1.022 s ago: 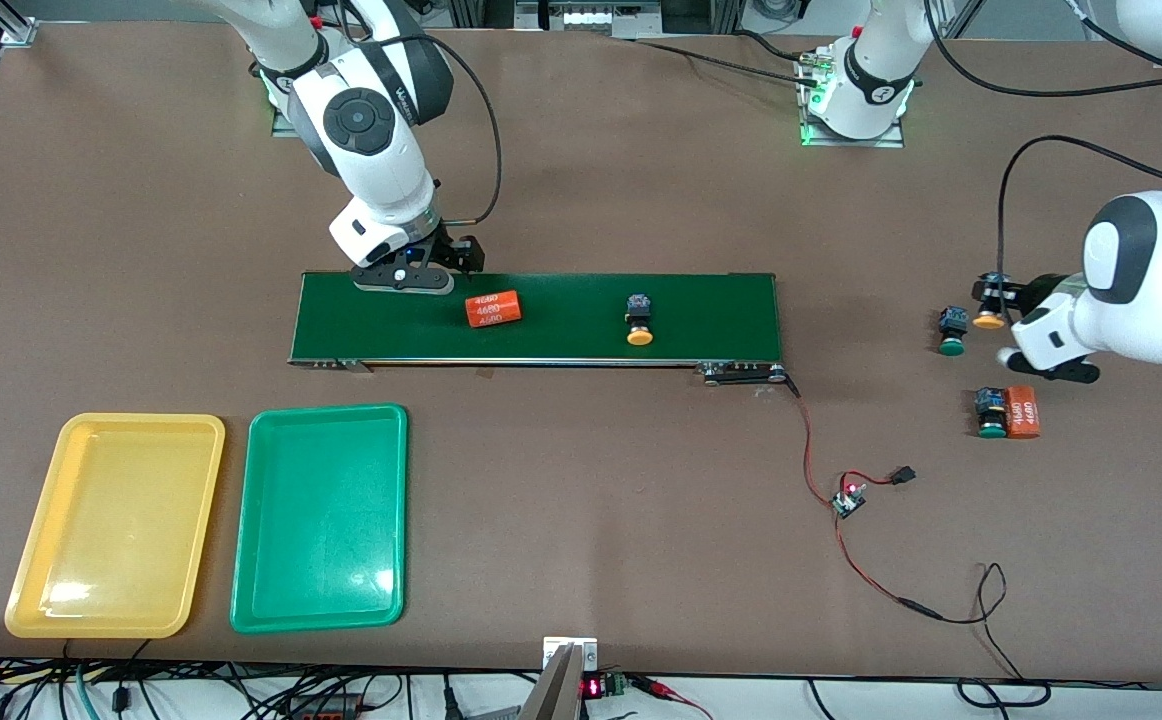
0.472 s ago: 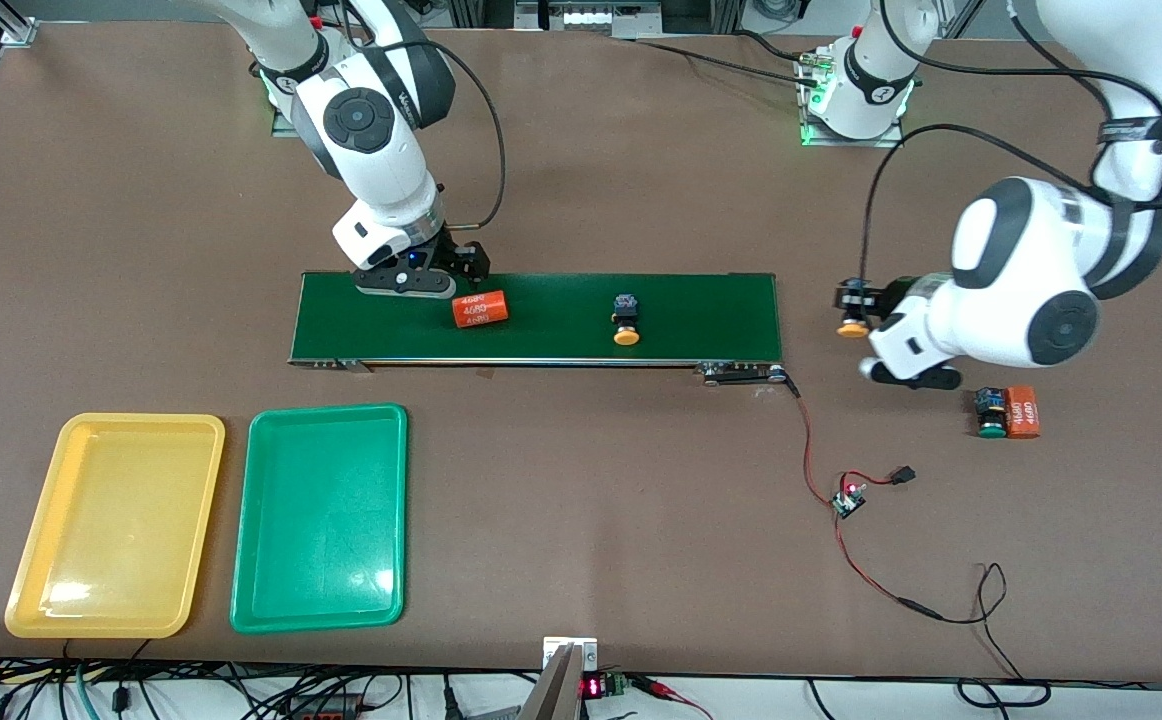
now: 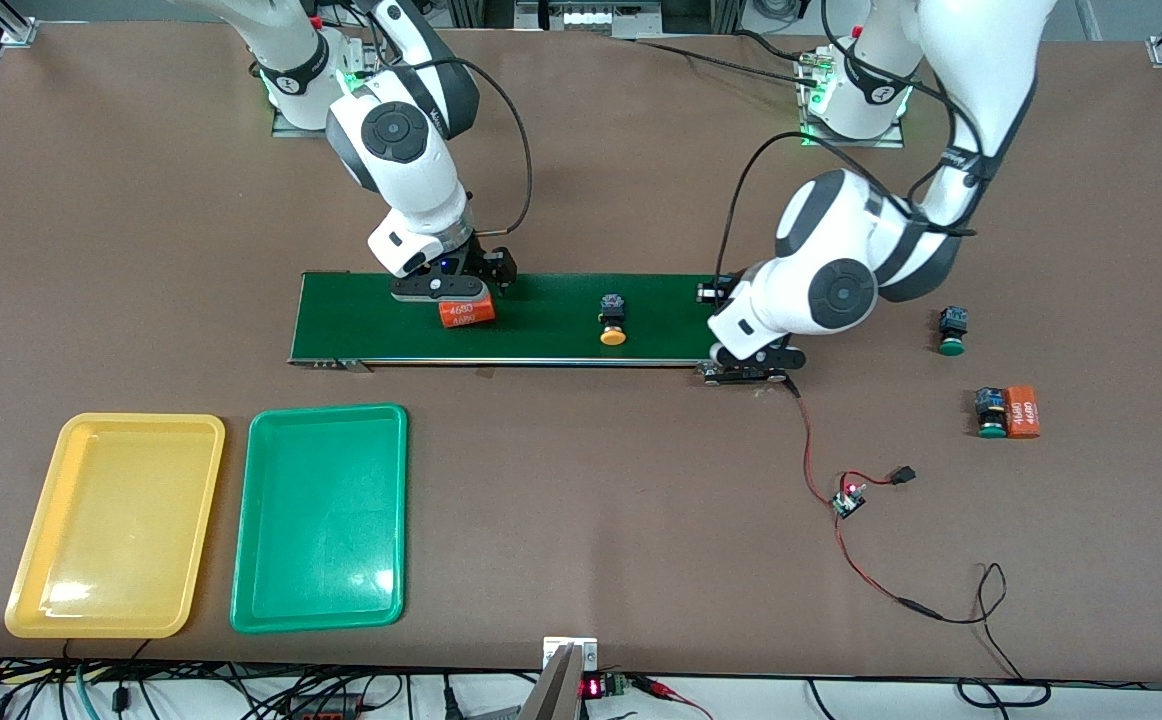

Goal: Sort buttons by color to trays
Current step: 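Place the second yellow button on the belt with the left gripper, then grasp the button with the right gripper while the left gripper grasps the cylinder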

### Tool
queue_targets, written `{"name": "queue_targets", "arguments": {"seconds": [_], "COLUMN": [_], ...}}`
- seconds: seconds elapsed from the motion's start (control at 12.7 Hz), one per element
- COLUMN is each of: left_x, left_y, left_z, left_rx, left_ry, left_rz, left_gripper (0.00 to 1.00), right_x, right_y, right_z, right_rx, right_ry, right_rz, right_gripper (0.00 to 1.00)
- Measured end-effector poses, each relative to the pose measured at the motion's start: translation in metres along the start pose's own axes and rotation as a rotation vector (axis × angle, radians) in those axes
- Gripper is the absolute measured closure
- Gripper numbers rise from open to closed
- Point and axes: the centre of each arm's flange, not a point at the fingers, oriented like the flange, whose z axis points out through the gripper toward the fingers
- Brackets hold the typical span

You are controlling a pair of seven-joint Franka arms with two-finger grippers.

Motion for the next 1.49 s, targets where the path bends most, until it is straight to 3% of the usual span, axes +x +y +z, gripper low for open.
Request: {"name": "queue_targets", "arguments": {"seconds": [0.39,0.47,0.86,1.18,1.49], "left_x": [0.002,0.002,0.005,0.002,0.017], "left_y": [-0.014,-0.014,-0.021,-0.078,-0.186], "left_z": [0.031,0.031,-0.013,-0.110,-0.147], "left_rx": [0.008,0.008,-0.006,0.054,0.176], "left_ry": [-0.035,-0.034,0.008,-0.001,0.046], "left_rz": [-0.022,-0.023,-0.035,-0.105,-0.076], "left_gripper": [0.58,0.52,0.00,0.00,0.00], "right_x": [-0.004,-0.004,-0.005,-0.005,-0.005], "right_y": [-0.002,-0.002,-0.001,-0.001,-0.002], "right_z": [0.002,0.002,0.003,0.003,0.004], "right_rx": [-0.012,-0.013,-0.019,-0.019,-0.019], "right_ry": [-0.014,-0.015,-0.021,-0.022,-0.022], "right_rz": [0.042,0.047,0.053,0.056,0.056], "right_gripper": [0.00,0.00,0.00,0.00,0.00]}}
